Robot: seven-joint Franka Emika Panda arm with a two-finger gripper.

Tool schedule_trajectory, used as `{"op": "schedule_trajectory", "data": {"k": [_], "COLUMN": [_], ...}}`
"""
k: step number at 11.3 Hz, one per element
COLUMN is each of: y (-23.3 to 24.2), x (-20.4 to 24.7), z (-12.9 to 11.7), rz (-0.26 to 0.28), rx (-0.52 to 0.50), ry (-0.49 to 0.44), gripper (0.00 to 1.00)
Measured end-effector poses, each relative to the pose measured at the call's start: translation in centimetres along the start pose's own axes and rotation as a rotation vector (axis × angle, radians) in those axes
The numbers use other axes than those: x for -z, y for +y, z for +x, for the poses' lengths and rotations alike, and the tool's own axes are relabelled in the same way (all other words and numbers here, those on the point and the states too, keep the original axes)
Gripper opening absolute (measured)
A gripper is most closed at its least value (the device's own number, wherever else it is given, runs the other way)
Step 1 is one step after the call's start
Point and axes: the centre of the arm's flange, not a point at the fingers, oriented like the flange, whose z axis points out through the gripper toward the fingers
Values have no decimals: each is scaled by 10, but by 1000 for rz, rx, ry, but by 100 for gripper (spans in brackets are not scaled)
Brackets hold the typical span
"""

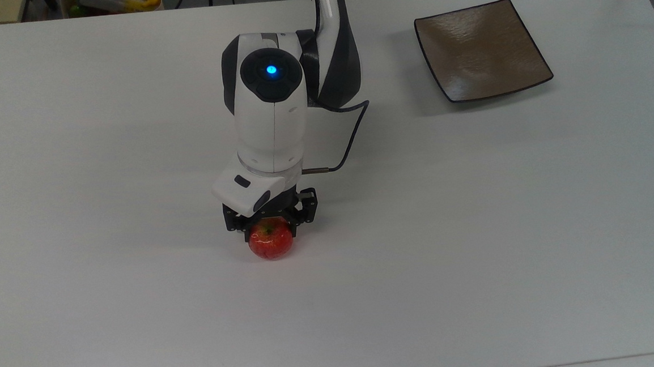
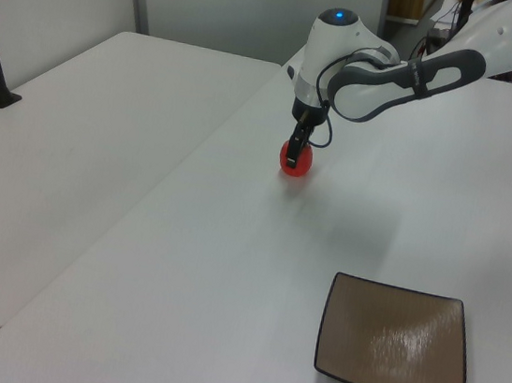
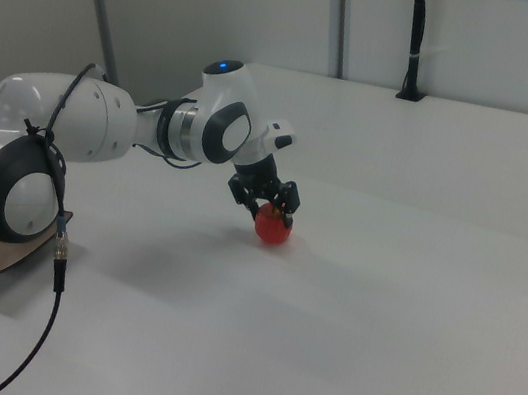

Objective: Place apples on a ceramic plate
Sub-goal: 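Lower the gripper around the red apple and close it, then lift the apple and carry it toward the brown square plate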

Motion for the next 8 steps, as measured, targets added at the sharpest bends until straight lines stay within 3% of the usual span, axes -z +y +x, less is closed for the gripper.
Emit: {"op": "schedule_trajectory", "data": {"k": [4,8], "y": [2,15], "x": [15,109], "z": [5,9], "rz": [-1,4], "rx": [-2,-22], "ry": [25,92], "gripper": [77,77]}}
